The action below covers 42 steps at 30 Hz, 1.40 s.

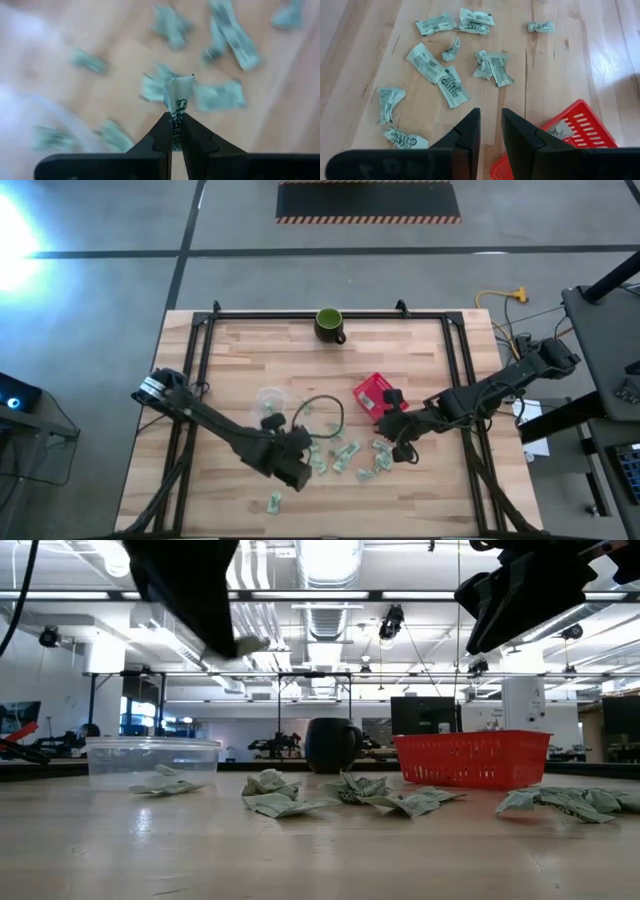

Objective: Pick and place items into bin
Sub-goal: Put the stevia packet into the transparent bin, then put the stevia packet into the red basket

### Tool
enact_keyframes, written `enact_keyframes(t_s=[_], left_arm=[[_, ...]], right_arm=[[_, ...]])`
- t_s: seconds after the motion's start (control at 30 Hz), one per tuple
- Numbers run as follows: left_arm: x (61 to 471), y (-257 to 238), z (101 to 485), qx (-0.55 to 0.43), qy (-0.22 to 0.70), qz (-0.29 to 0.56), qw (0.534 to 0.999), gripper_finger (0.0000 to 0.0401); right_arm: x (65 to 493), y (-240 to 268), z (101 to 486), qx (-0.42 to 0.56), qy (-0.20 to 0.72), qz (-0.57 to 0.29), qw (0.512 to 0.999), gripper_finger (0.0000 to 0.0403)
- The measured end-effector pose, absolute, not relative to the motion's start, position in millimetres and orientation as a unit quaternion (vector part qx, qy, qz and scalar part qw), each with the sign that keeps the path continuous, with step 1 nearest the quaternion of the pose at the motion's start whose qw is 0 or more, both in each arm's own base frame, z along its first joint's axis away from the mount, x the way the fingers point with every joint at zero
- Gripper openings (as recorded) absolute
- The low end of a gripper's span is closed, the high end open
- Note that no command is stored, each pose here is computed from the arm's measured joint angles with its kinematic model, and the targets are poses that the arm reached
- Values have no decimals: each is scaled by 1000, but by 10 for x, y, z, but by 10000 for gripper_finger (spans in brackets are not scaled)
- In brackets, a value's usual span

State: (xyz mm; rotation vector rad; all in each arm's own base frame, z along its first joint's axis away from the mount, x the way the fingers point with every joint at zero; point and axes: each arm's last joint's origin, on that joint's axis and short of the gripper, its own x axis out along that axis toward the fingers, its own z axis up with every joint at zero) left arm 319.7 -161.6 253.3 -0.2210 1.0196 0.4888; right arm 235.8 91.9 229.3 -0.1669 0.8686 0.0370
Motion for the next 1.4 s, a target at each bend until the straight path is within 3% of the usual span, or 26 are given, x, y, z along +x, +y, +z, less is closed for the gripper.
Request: enact_keyframes(t_s=[0.3,0.57,1.03,1.4], left_arm=[[2812,-1262,2794,-10,471,315,824,10],[2531,-1012,2552,27,513,343,786,10],[2398,-925,2152,45,532,353,769,11],[2432,-854,2105,44,535,352,767,97]], right_arm=[[2424,934,2351,-69,378,10,923,68],[2519,930,2443,-34,321,4,947,68],[2589,895,2515,28,279,-14,960,68],[2590,887,2516,53,275,-33,959,68]])
